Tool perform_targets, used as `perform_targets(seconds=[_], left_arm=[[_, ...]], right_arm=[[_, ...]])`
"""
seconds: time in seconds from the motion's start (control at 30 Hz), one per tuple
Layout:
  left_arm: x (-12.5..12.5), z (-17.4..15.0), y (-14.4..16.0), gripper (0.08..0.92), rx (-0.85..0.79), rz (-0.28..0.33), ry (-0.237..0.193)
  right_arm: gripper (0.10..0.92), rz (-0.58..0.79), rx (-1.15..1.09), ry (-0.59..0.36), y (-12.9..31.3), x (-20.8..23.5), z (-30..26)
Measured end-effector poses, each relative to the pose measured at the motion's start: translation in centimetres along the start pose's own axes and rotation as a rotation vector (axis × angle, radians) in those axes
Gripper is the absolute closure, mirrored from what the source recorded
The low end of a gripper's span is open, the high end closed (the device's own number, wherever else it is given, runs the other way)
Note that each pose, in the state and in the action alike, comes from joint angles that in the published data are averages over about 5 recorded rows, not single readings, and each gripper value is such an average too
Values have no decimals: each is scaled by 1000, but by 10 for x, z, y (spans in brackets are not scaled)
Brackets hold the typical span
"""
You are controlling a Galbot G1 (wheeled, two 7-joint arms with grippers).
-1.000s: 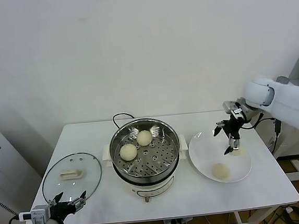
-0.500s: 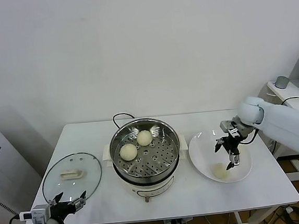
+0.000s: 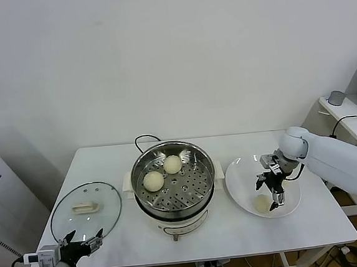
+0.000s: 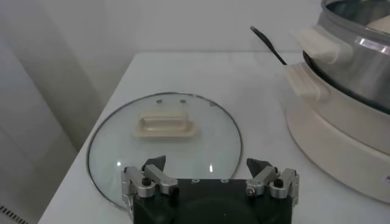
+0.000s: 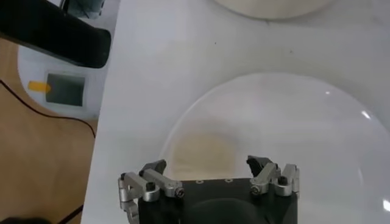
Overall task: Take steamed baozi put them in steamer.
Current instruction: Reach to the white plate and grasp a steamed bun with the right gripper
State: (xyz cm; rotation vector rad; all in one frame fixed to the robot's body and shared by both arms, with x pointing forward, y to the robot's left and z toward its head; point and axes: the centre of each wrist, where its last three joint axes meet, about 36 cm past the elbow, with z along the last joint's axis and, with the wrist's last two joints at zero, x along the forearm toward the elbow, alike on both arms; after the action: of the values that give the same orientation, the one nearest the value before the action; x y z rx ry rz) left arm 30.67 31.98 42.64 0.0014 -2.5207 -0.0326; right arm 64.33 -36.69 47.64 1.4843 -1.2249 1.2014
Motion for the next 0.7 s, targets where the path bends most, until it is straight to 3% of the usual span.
perform_targets(seconds=[0.47, 0.7], left_arm=[[1, 1, 1, 177, -1, -4, 2], [2, 0, 0, 177, -1, -5, -1]], right_arm=[[444, -5, -21, -5, -2, -14, 3], [493, -5, -24, -10, -2, -7, 4]])
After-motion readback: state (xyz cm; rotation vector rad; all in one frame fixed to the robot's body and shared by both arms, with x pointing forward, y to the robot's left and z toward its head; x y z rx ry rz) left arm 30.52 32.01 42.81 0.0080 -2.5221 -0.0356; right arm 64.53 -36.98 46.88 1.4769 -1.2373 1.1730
